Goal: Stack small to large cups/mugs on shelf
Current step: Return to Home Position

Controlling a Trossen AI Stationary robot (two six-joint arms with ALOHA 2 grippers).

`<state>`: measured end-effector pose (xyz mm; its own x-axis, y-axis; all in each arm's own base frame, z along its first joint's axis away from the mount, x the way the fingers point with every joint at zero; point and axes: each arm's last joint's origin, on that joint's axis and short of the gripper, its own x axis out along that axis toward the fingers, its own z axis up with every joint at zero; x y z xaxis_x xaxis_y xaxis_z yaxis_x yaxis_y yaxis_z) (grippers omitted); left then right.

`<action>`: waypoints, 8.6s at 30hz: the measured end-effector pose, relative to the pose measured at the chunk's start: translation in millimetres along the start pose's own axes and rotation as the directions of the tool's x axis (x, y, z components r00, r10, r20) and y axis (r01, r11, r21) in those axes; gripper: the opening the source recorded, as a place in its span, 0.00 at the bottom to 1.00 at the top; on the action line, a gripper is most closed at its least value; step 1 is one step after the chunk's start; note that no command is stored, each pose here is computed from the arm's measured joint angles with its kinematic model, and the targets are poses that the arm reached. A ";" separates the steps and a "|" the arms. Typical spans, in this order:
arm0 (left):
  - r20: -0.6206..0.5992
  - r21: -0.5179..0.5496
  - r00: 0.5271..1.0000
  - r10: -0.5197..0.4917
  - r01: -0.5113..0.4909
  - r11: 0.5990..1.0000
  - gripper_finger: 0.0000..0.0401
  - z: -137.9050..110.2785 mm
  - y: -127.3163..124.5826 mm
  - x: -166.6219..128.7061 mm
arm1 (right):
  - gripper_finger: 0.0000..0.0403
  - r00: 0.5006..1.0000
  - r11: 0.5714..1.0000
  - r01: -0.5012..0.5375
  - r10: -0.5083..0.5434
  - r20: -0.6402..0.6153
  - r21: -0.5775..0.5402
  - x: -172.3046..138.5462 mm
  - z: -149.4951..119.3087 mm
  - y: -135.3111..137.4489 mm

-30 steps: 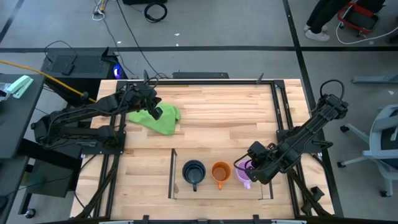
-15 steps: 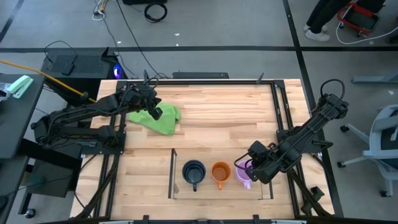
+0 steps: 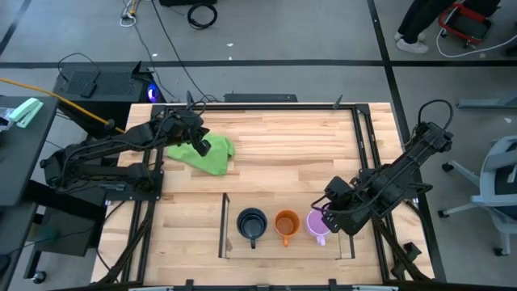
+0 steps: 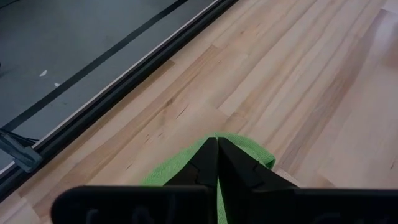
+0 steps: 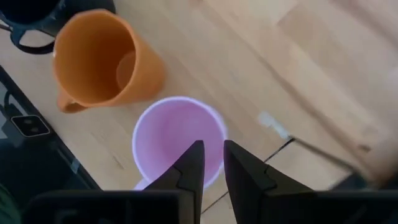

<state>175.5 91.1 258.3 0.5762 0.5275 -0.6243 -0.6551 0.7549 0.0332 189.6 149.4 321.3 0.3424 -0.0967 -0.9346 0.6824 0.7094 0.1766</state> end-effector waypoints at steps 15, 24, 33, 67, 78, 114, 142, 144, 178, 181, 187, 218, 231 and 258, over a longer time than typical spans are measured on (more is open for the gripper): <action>0.048 0.043 0.993 -0.108 0.106 0.993 0.08 4.6 -22.9 -14.3 | 0.17 0.984 0.973 -0.153 0.166 0.066 -0.172 -40.8 15.3 12.7; 0.194 0.075 0.953 -0.232 0.221 0.972 0.05 28.2 -36.0 -56.0 | 0.17 0.954 0.939 -0.261 0.286 0.087 -0.224 -66.6 23.9 19.2; 0.221 0.105 0.934 -0.279 0.262 0.959 0.06 34.4 -41.8 -69.6 | 0.17 0.934 0.918 -0.312 0.343 0.097 -0.247 -83.3 29.0 19.8; 0.211 0.299 0.780 -0.589 0.523 0.798 0.09 35.9 -54.6 -75.3 | 0.17 0.435 0.504 -0.620 0.859 0.272 -0.601 -81.6 -53.9 -26.6; 0.377 0.260 0.684 -0.625 0.569 0.780 0.06 13.3 -7.1 -66.7 | 0.17 0.106 0.220 -0.667 0.974 0.201 -0.712 -55.1 -51.0 -81.1; 0.568 0.312 0.562 -0.601 0.529 0.789 0.07 -24.4 33.7 -64.1 | 0.17 -0.162 0.265 -0.284 0.934 0.318 -0.922 15.5 -19.1 -170.1; 0.730 0.211 0.586 -0.351 0.295 0.932 0.07 -17.5 70.0 -76.3 | 0.17 -0.185 0.573 0.000 0.805 0.564 -0.819 -5.3 17.5 -199.6; 0.741 0.225 0.565 -0.363 0.300 0.927 0.08 -16.8 70.9 -80.0 | 0.17 -0.200 0.548 0.016 0.822 0.534 -0.837 -12.0 16.0 -199.6; 0.821 0.230 0.462 -0.335 0.268 0.935 0.06 -50.2 61.8 -123.1 | 0.17 -0.218 0.429 -0.009 0.881 0.420 -0.903 -24.7 -3.4 -207.9; 0.844 0.208 0.445 -0.299 0.242 0.948 0.06 -55.5 60.2 -123.9 | 0.17 -0.218 0.429 -0.011 0.880 0.421 -0.903 -24.6 -3.4 -207.9; 0.867 0.172 0.430 -0.252 0.216 0.961 0.09 -68.9 59.2 -117.0 | 0.17 -0.199 0.426 -0.040 0.883 0.425 -0.904 -16.6 -1.6 -206.7; 0.847 0.086 0.493 -0.197 0.239 0.967 0.06 -103.5 68.6 -67.8 | 0.17 -0.192 0.417 -0.138 0.879 0.437 -0.898 70.8 3.8 -202.6; 0.794 0.051 0.582 -0.175 0.222 0.974 0.09 -109.9 71.0 -57.1 | 0.17 -0.161 0.416 -0.173 0.882 0.443 -0.893 78.6 3.9 -202.4; 0.654 -0.148 0.757 0.000 0.127 0.981 0.07 -127.1 77.4 -37.3 | 0.17 0.182 0.465 -0.172 0.882 0.436 -0.869 115.7 3.1 -202.5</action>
<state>41.1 80.3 185.0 0.7555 0.6541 0.0381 -0.6412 0.7500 -0.1621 93.1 -7.6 178.4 0.9451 0.3036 0.1206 -0.3028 0.9527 -0.0254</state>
